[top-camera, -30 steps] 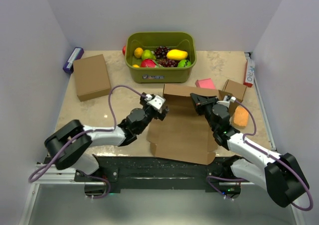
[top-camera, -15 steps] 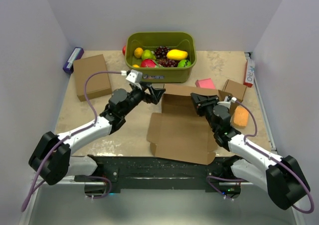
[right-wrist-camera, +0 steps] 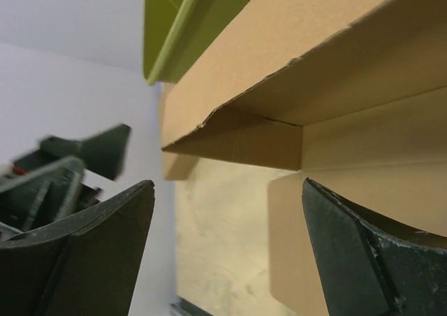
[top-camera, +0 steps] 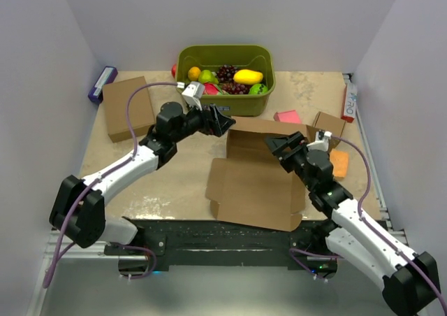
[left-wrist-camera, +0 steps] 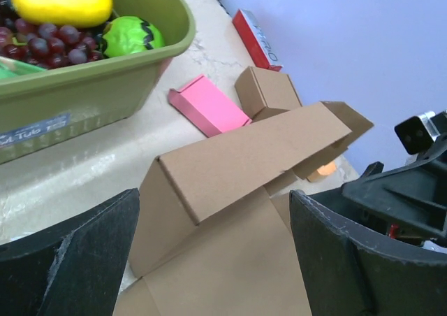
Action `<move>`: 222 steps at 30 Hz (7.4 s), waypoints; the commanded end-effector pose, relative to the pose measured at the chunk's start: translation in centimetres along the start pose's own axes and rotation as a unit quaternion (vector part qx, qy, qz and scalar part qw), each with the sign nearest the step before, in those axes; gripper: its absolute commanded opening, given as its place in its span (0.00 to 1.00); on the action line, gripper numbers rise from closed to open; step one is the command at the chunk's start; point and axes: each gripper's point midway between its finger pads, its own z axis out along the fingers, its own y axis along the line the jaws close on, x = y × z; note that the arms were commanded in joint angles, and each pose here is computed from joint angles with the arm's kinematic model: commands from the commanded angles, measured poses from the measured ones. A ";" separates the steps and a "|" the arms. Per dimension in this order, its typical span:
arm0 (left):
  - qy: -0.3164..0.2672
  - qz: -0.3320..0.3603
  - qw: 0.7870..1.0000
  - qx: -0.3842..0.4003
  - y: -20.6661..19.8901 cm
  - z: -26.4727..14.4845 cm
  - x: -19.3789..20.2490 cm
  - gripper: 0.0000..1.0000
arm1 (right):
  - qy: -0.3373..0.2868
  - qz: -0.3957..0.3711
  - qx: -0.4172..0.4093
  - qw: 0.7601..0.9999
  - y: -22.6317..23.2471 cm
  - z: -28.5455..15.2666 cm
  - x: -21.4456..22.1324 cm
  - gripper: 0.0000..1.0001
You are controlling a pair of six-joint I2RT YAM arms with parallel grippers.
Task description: Fold the paper box
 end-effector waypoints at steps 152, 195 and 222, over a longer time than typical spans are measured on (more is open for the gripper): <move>-0.004 -0.011 0.995 -0.104 12.2 -4.7 -2.3 0.93 | 0.060 -0.273 0.122 0.952 -5.6 7.2 1.8 0.68; 0.027 -0.033 0.994 -0.101 13.7 -3.4 0.1 0.56 | 0.081 -0.315 0.084 0.942 -8.5 13.7 3.1 0.31; 0.025 -0.033 0.994 -0.097 13.5 -3.3 -0.1 0.54 | 0.018 -0.373 0.141 0.917 -4.8 10.0 -0.2 0.61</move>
